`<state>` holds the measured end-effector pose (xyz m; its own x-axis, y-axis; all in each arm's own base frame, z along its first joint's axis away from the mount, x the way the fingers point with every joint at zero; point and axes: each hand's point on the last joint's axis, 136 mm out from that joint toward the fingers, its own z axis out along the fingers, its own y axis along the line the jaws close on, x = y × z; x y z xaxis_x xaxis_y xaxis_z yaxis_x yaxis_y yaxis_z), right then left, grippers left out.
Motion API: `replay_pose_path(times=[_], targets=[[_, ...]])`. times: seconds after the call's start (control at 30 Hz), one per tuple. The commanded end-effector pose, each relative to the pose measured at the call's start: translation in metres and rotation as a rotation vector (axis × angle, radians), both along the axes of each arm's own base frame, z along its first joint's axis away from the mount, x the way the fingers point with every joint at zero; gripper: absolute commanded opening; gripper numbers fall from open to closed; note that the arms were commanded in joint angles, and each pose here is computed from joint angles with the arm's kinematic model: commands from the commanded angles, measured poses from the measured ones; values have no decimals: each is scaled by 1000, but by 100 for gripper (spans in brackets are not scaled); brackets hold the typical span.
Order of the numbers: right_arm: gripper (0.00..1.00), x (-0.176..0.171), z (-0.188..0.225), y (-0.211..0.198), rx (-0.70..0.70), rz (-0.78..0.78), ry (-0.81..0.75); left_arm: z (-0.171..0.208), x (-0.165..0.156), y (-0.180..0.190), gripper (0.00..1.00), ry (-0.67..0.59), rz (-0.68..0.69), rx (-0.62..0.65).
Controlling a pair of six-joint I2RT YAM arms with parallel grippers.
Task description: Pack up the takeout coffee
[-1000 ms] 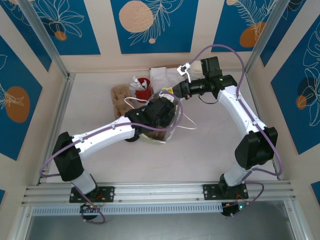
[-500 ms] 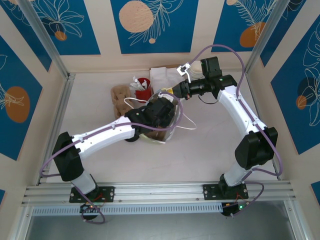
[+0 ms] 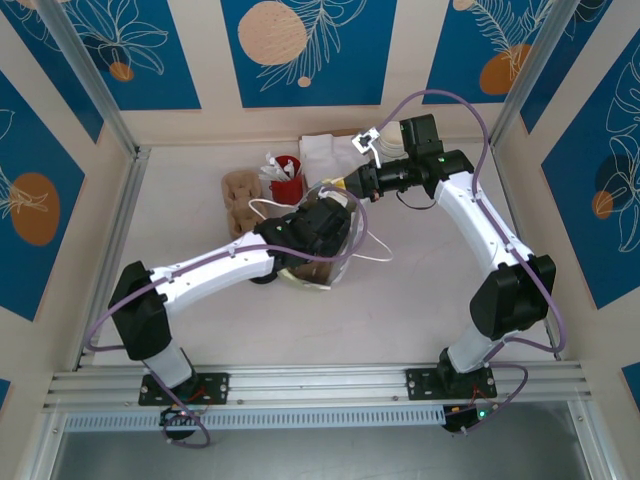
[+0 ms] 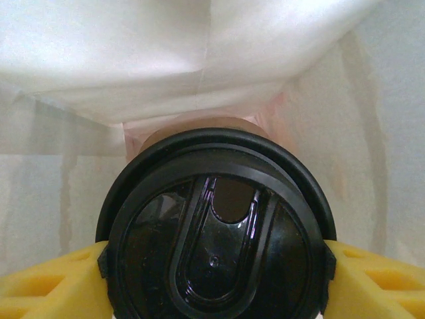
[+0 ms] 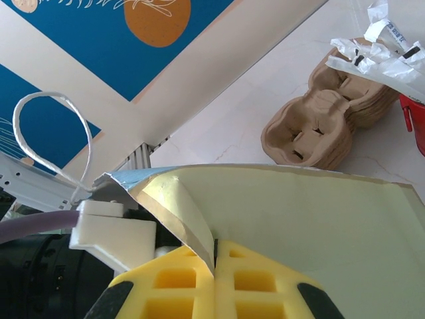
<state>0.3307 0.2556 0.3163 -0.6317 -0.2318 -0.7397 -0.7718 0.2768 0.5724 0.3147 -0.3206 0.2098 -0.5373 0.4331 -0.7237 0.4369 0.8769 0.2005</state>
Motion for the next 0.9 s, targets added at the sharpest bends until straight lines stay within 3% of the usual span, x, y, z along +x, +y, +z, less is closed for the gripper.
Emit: replay_pose_path(times=[0.0, 0.43, 0.87], targets=[[0, -18, 21, 2, 41, 51, -31, 0, 0, -1, 71, -6, 13, 3], [0, -26, 25, 5, 57, 80, -35, -10, 4, -3, 71, 4, 15, 34], [0, -22, 19, 1, 76, 67, -2, -27, 4, -12, 72, 92, 8, 46]])
